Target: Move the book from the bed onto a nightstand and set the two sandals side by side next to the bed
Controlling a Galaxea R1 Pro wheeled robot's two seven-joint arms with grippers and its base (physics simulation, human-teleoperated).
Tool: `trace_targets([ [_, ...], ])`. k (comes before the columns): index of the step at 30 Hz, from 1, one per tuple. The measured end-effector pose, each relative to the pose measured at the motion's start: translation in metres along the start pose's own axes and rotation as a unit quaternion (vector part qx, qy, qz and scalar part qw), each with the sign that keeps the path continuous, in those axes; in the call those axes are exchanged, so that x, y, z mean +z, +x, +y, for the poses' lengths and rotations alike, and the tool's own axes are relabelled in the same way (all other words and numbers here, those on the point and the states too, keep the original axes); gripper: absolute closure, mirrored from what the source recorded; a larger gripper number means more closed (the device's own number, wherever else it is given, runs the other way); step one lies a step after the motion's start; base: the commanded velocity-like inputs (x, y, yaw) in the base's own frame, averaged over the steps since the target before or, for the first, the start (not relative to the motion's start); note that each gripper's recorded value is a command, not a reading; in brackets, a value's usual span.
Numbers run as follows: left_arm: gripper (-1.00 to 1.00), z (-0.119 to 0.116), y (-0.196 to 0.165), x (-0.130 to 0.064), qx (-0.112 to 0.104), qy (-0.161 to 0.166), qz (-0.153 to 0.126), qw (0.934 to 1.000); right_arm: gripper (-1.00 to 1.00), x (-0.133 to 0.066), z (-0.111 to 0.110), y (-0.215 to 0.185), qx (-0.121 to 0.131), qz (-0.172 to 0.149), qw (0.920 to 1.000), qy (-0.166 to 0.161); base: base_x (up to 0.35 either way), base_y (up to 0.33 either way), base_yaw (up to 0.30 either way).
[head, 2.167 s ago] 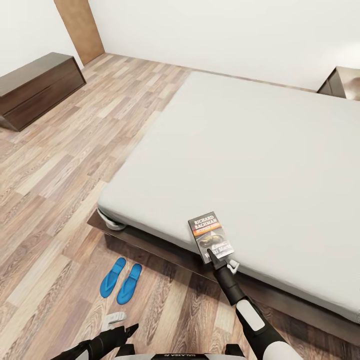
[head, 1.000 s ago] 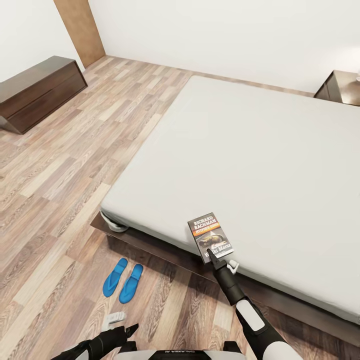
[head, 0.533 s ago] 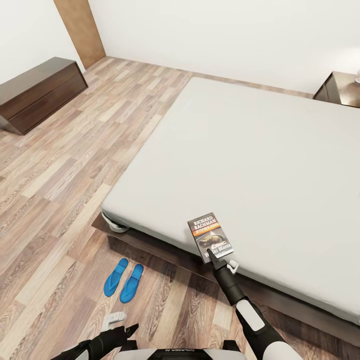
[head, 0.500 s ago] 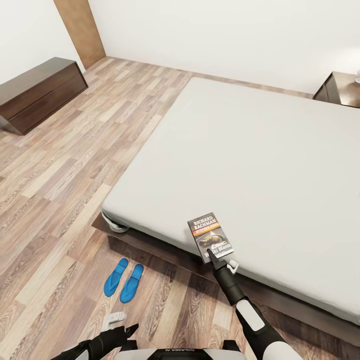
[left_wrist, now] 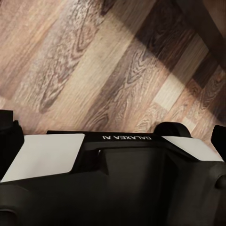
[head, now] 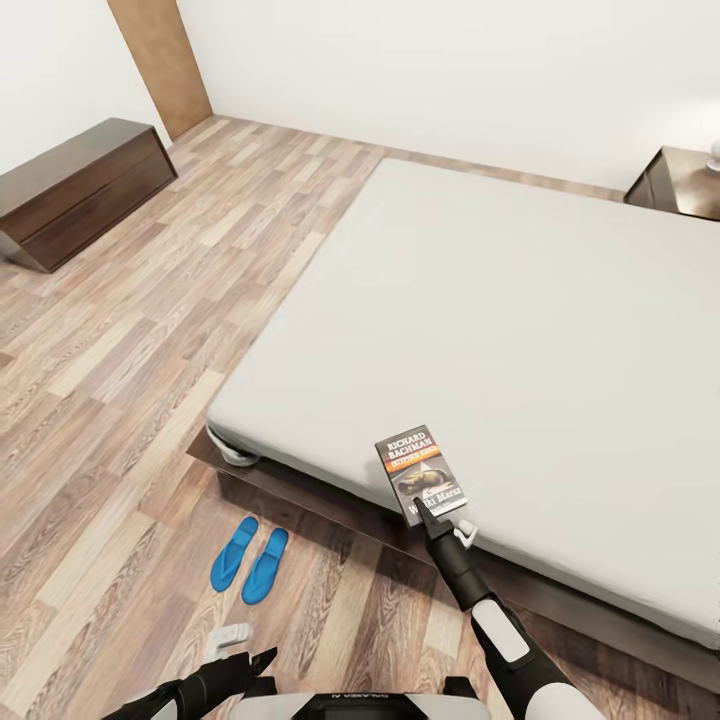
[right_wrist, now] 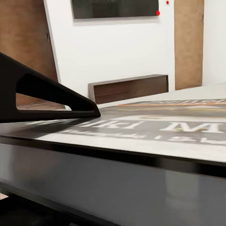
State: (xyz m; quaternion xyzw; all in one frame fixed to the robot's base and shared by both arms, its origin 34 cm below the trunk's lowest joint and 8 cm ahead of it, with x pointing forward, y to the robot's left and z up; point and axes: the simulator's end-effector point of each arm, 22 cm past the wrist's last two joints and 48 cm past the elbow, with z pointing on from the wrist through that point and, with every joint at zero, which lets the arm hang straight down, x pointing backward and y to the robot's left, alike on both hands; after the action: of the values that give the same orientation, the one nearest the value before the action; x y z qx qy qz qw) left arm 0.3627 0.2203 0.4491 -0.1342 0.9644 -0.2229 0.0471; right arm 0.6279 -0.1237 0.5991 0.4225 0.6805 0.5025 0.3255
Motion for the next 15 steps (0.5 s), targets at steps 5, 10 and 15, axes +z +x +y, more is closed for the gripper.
trace_targets([
  [5, -1.00, -0.003, 0.000, -0.006, 0.000, 0.000, 0.000, 1.0000, 1.00, -0.002, 0.007, 0.000, 0.000, 0.000, 1.0000, 0.000, 0.000, 0.000, 0.000],
  [10, -1.00, -0.006, 0.001, -0.013, 0.000, 0.000, 0.000, 1.0000, 1.00, -0.005, 0.013, 0.000, -0.001, 0.001, 1.0000, 0.000, 0.000, 0.000, 0.000],
  [15, -1.00, -0.009, 0.001, -0.019, 0.000, 0.000, 0.000, 1.0000, 1.00, -0.007, 0.021, 0.001, -0.001, 0.001, 1.0000, -0.002, 0.000, 0.000, 0.000],
])
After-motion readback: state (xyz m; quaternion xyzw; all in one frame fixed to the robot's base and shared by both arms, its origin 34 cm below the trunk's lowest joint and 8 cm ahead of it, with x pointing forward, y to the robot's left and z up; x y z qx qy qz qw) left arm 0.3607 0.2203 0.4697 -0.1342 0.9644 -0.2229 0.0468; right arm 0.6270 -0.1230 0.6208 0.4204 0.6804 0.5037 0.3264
